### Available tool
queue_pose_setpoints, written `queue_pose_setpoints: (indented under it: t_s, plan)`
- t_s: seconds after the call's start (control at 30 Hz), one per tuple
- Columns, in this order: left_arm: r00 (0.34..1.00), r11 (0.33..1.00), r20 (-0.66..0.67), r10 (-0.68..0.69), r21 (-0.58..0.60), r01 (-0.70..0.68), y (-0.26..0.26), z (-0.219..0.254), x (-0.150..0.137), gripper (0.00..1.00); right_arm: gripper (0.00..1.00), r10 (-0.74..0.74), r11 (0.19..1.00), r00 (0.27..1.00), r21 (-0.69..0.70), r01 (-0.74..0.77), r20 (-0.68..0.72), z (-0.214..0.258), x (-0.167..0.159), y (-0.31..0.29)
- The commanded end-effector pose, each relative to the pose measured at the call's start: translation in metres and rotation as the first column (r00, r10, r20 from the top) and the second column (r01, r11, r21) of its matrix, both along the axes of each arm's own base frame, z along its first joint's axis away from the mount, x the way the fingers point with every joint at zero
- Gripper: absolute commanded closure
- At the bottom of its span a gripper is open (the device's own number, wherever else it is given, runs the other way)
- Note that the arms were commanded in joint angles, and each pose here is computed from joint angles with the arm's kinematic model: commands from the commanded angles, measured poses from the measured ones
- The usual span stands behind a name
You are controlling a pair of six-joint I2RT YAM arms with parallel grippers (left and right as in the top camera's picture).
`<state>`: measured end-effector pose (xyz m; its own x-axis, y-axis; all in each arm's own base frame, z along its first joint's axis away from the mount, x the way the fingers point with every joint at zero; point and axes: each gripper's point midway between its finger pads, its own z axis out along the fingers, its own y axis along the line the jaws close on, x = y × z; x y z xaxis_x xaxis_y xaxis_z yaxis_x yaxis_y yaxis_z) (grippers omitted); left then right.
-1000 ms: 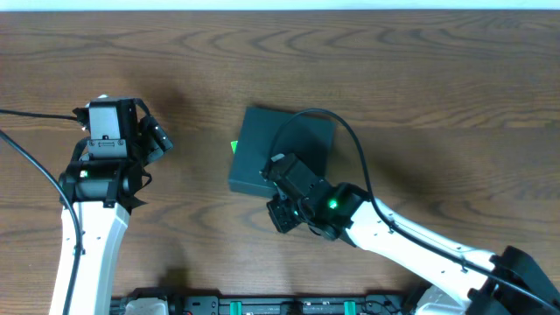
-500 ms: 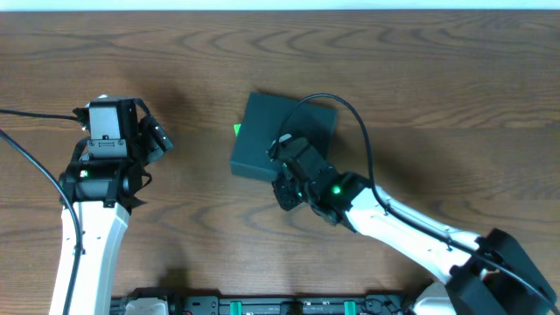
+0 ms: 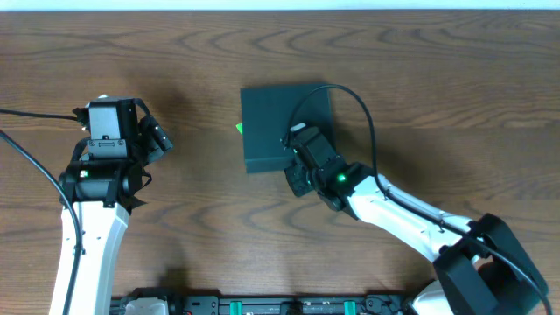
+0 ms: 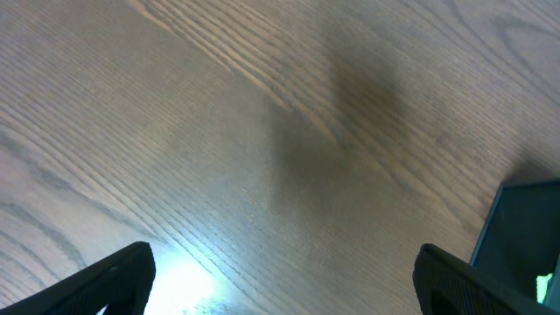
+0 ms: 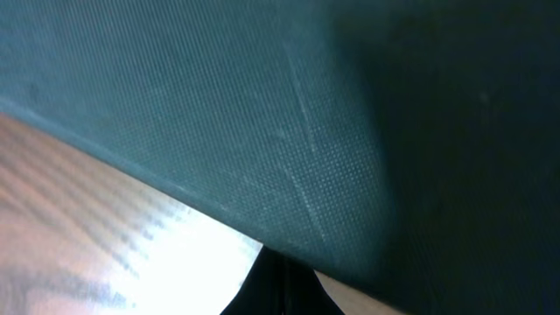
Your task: Pack container
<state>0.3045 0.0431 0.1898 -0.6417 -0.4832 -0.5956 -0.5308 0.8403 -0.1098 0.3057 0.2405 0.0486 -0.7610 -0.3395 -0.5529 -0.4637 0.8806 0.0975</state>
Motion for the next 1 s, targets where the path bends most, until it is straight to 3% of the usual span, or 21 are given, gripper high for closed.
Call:
queue_pose_setpoints:
  t_s: [0.0, 0.2, 0.77, 0.97]
  plan:
    - [1.0, 1.0, 0.012, 0.011, 0.016, -0.012, 0.004, 0.006, 0.0, 0.05, 0.99, -0.031, 0.999, 0.999, 0.043, 0.03, 0.025, 0.007, 0.012, 0.001]
    - [1.0, 1.0, 0.012, 0.011, 0.016, -0.011, 0.004, 0.006, 0.0, 0.05, 0.98, -0.022, 0.985, 1.0, 0.171, 0.022, 0.002, 0.016, 0.012, 0.021]
    - [1.0, 1.0, 0.012, 0.011, 0.016, -0.012, 0.004, 0.006, 0.0, 0.05, 0.98, -0.124, 0.978, 0.988, 0.182, 0.105, 0.094, 0.029, 0.04, 0.009]
    - [1.0, 1.0, 0.012, 0.011, 0.016, -0.012, 0.004, 0.006, 0.0, 0.05, 0.98, -0.085, 0.971, 0.988, 0.232, 0.053, 0.129, 0.049, 0.045, 0.02]
